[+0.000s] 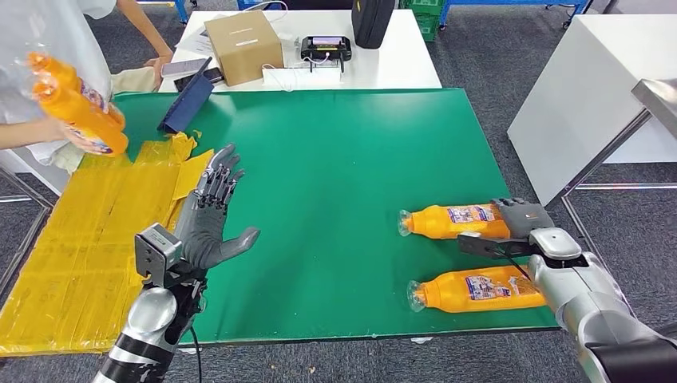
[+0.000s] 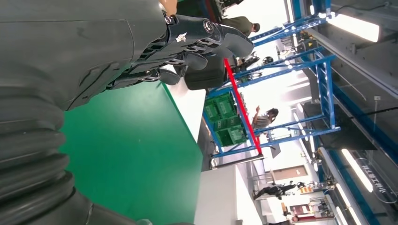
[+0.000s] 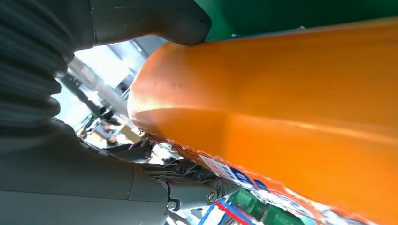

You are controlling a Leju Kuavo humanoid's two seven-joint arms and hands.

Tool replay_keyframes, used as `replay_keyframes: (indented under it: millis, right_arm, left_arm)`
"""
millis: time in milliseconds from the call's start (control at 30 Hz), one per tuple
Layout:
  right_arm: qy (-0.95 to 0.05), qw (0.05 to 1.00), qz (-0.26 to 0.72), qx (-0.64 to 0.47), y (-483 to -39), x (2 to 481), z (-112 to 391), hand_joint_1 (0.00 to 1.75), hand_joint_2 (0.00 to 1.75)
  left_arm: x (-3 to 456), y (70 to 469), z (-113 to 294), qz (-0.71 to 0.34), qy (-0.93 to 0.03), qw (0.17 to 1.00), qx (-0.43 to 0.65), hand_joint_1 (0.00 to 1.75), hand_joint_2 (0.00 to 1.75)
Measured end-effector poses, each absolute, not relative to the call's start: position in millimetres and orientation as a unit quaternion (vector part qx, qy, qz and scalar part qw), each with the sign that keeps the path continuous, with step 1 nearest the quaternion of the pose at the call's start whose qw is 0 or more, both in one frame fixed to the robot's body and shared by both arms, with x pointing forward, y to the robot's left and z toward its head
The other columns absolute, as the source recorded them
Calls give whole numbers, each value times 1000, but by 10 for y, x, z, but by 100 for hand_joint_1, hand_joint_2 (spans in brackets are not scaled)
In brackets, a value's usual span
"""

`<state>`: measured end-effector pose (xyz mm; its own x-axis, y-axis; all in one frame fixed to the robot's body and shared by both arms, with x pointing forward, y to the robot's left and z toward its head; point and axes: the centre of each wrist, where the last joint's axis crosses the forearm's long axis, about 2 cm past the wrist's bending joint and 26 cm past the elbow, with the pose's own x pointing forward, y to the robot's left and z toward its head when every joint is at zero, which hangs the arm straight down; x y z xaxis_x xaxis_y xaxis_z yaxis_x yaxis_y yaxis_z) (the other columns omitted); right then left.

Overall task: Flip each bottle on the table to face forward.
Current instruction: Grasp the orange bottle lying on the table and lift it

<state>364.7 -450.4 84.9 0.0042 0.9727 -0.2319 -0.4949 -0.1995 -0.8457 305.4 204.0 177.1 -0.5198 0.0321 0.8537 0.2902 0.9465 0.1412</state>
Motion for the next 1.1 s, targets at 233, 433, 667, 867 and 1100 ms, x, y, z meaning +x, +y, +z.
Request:
replay_keyframes:
  millis: [233, 433, 667, 867, 1100]
  right_arm:
    - [-275, 571, 661, -402, -4564, 3610, 834, 172, 175]
    - [-263, 565, 673, -398, -4555, 3605, 823, 19, 175]
    - [-232, 544, 700, -400, -4450, 3602, 771, 0, 175]
    - [-230, 535, 708, -400, -4402, 3618, 768, 0, 175]
    - [-230, 531, 711, -400, -4386, 3624, 767, 0, 175]
  left_arm:
    - [3056, 2040, 1751, -127, -862, 481, -96, 0, 175]
    - [3058, 2040, 1742, -126, -861, 483, -96, 0, 175]
    - [3062, 2041, 1722, -124, -860, 486, -96, 0, 175]
    - [3062, 2041, 1715, -124, -859, 487, -97, 0, 175]
    - [3063, 2041, 1714, -124, -859, 487, -97, 0, 175]
